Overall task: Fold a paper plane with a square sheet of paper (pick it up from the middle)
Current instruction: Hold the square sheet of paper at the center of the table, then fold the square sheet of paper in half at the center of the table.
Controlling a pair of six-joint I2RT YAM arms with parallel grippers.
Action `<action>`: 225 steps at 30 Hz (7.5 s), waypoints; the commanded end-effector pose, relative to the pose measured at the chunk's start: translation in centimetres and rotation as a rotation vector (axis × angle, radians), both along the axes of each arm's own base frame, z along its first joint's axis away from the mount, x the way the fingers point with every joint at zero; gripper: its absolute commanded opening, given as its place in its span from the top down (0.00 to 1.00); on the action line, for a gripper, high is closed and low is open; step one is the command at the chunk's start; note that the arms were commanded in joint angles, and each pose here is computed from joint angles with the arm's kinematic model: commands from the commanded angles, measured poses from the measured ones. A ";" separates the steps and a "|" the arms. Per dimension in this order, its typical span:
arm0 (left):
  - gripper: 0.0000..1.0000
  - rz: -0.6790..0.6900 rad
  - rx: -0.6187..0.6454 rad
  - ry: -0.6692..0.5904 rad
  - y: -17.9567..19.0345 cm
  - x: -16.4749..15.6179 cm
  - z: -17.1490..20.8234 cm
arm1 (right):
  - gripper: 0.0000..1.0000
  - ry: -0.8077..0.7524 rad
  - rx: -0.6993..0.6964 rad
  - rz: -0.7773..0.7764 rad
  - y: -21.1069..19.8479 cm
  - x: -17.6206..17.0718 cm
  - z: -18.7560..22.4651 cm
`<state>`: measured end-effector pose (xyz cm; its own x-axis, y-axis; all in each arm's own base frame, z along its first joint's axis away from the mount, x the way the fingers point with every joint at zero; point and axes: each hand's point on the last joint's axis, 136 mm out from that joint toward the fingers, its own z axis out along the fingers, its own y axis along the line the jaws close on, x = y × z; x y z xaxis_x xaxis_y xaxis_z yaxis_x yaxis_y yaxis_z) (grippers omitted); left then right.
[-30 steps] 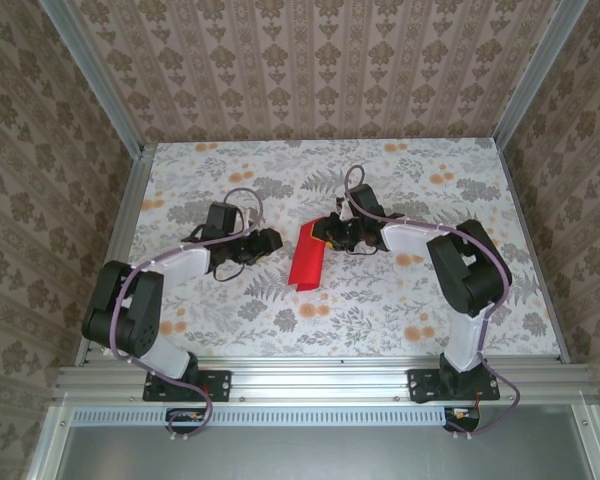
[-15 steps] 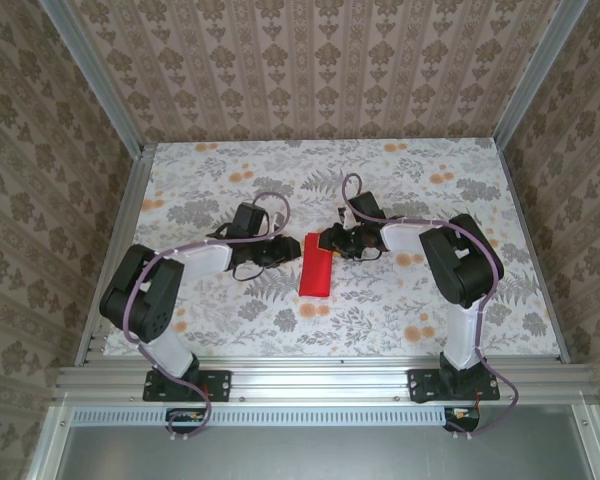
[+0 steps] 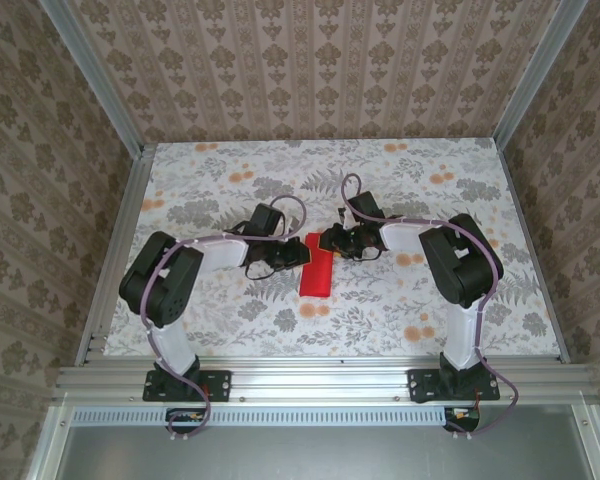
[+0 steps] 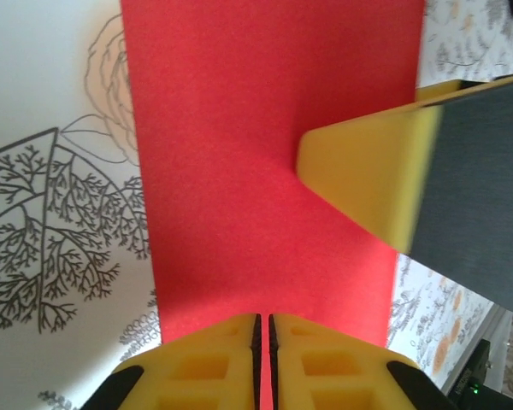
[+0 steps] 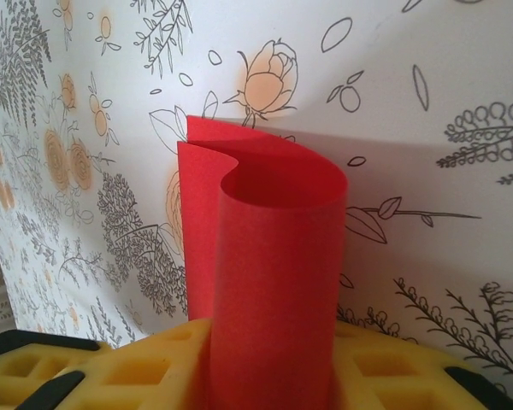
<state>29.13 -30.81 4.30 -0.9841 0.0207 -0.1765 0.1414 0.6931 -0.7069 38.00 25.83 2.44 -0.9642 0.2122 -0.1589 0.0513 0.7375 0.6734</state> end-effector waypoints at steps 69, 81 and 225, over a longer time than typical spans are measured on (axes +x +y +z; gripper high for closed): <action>0.60 0.244 0.145 -0.077 6.1 3.5 2.2 | 0.57 0.192 -0.442 0.042 -3.2 -5.6 -3.6; 0.60 0.265 0.171 -0.058 6.8 3.5 1.7 | 0.56 0.200 -0.476 0.084 -3.6 -6.0 -4.3; 0.96 -0.031 0.336 0.228 3.4 -2.7 -8.0 | 0.78 0.186 0.000 0.082 1.2 -12.6 -2.4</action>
